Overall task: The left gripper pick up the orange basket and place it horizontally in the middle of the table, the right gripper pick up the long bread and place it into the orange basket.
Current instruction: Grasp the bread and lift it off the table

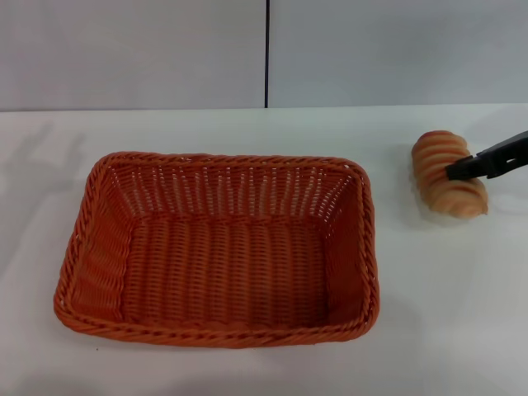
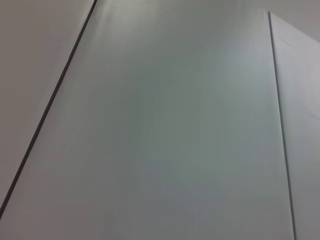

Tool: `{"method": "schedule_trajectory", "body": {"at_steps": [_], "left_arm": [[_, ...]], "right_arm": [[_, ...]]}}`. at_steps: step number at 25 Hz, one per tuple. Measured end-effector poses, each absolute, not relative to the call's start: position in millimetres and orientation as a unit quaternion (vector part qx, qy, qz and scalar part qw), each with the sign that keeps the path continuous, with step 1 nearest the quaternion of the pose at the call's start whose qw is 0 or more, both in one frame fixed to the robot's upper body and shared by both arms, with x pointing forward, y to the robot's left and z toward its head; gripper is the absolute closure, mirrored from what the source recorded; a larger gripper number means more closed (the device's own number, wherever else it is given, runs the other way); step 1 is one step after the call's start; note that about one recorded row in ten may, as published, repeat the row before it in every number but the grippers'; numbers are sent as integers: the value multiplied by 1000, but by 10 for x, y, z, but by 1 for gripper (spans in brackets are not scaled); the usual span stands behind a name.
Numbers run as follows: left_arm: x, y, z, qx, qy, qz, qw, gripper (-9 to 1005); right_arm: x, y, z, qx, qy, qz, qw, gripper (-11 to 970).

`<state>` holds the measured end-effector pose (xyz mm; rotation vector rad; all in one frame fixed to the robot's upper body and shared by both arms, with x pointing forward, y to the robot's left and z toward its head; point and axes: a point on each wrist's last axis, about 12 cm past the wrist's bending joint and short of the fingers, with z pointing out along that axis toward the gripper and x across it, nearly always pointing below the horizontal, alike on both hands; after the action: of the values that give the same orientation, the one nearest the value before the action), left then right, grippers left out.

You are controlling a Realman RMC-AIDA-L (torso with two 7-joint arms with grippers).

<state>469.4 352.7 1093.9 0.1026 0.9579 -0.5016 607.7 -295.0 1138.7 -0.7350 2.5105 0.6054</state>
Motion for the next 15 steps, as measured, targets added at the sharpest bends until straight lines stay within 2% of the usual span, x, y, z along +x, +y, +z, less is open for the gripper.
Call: {"method": "schedule_trajectory", "body": {"at_steps": [15], "left_arm": [[4690,3528,10938,47,456,-243,855,433]], "right_arm": [[6027,-3011,11424,-245,897,263,256,830]]}}
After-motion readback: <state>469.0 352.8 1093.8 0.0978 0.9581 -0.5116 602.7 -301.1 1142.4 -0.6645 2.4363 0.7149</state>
